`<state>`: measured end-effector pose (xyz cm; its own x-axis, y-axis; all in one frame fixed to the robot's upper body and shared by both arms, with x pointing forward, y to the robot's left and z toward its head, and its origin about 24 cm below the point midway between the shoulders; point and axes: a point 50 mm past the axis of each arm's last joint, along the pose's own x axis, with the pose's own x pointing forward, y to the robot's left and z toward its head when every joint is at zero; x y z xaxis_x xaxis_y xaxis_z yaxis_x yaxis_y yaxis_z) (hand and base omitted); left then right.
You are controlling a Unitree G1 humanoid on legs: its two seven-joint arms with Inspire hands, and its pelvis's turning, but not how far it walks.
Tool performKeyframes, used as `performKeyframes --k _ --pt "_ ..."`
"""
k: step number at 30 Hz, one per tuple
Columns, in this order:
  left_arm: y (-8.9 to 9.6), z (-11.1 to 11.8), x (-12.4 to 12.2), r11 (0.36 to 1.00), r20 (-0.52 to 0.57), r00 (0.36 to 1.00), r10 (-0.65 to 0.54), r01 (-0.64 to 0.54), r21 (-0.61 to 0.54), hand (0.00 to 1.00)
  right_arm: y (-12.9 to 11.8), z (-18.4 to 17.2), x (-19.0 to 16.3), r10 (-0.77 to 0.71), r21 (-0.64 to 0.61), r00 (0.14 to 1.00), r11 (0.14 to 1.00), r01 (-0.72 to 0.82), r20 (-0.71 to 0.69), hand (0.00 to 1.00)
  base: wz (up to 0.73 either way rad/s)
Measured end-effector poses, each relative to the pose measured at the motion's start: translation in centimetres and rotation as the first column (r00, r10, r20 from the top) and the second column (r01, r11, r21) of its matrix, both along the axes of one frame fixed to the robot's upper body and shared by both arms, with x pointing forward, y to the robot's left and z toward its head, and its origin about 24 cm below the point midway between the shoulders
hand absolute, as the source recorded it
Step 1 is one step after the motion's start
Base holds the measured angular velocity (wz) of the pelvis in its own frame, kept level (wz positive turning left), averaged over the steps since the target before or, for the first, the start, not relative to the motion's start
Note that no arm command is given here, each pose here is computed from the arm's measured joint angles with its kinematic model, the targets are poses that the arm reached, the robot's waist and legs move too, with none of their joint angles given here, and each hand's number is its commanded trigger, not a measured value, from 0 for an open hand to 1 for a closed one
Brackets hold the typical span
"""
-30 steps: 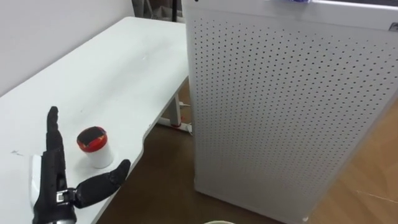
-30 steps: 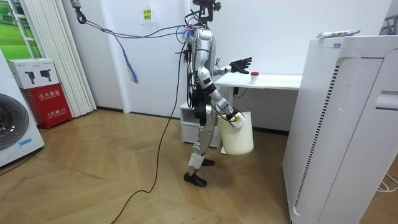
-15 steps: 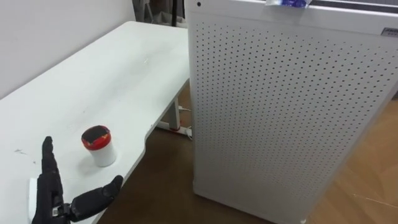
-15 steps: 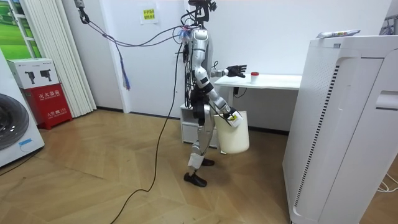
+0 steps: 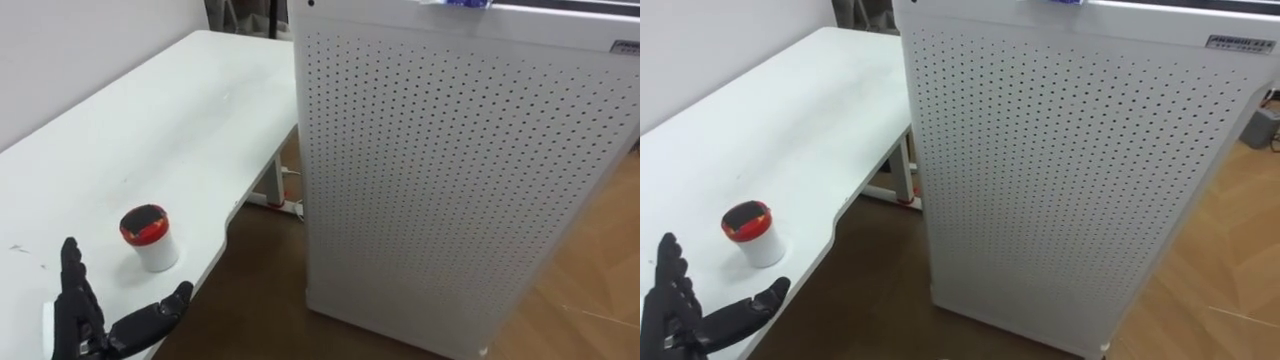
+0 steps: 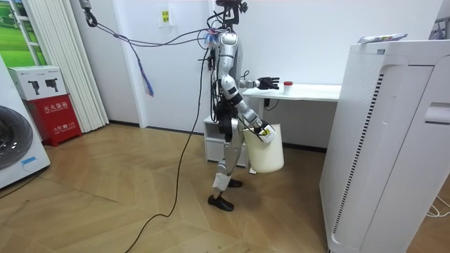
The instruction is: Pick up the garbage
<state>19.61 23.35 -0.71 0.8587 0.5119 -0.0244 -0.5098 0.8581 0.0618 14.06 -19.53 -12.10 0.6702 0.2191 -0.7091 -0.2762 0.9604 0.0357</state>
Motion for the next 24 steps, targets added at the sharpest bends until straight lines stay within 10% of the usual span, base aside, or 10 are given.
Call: performKeyframes --k 24 --pt "0.0 0.5 2.2 0.999 0.032 0.999 0.044 -0.044 -0.012 0.00 0.0 -0.3 -0.7 0.000 -0.003 1.000 1.000 0.000 -0.019 1.00 0.00"
